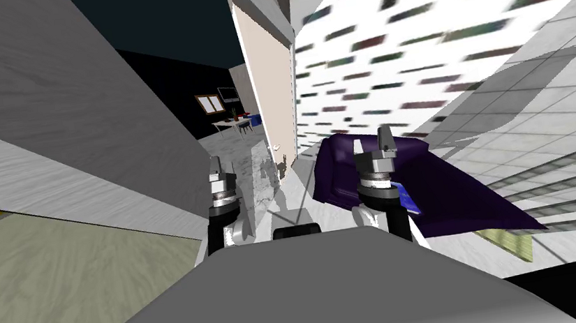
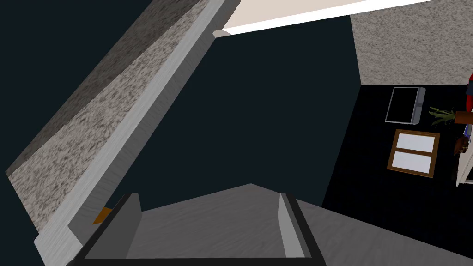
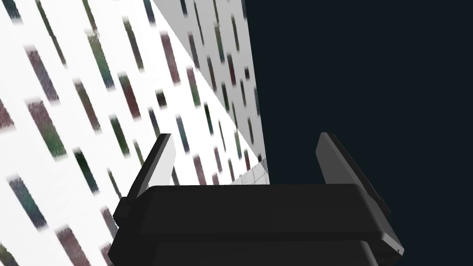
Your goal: Push the door open
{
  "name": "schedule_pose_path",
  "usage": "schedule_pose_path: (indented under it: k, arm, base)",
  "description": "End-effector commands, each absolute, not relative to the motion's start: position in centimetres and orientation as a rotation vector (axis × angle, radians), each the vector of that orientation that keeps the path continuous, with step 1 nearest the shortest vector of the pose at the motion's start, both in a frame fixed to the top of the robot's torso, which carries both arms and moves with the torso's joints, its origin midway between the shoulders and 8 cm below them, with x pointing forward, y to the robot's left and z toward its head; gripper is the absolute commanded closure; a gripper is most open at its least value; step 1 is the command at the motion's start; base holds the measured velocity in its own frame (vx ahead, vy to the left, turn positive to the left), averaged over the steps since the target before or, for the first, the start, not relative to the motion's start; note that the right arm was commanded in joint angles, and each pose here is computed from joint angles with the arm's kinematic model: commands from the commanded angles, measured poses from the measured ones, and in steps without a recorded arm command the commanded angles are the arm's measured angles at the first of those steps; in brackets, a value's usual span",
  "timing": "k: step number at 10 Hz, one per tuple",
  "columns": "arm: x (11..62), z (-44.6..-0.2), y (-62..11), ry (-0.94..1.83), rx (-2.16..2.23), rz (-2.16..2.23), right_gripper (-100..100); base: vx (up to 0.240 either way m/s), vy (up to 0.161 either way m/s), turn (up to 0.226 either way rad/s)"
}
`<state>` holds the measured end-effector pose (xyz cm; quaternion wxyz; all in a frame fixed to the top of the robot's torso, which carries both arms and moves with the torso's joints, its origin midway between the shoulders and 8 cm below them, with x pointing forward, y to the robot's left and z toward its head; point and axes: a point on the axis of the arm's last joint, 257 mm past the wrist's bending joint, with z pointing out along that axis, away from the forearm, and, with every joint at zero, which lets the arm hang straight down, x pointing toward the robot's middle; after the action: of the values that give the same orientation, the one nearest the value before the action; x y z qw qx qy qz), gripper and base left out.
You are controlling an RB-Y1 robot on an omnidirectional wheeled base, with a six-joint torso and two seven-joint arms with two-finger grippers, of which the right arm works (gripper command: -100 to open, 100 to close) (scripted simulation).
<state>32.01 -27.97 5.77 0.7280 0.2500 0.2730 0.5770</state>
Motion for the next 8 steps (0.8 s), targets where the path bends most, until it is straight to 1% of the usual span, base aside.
schedule_pose_path:
  k: [1, 4, 8]
  arm:
    - [32.3, 5.0, -27.8, 0.616, 0.548, 1.273, -100]
    - [32.7, 3.6, -27.4, 0.640, 0.544, 1.277, -100]
    - [33.3, 1.2, -26.8, 0.679, 0.538, 1.284, -100]
  base:
    - [0.125, 0.000, 0.048]
    - [0.205, 0.046, 0.044]
    - [0.186, 0.064, 0.047]
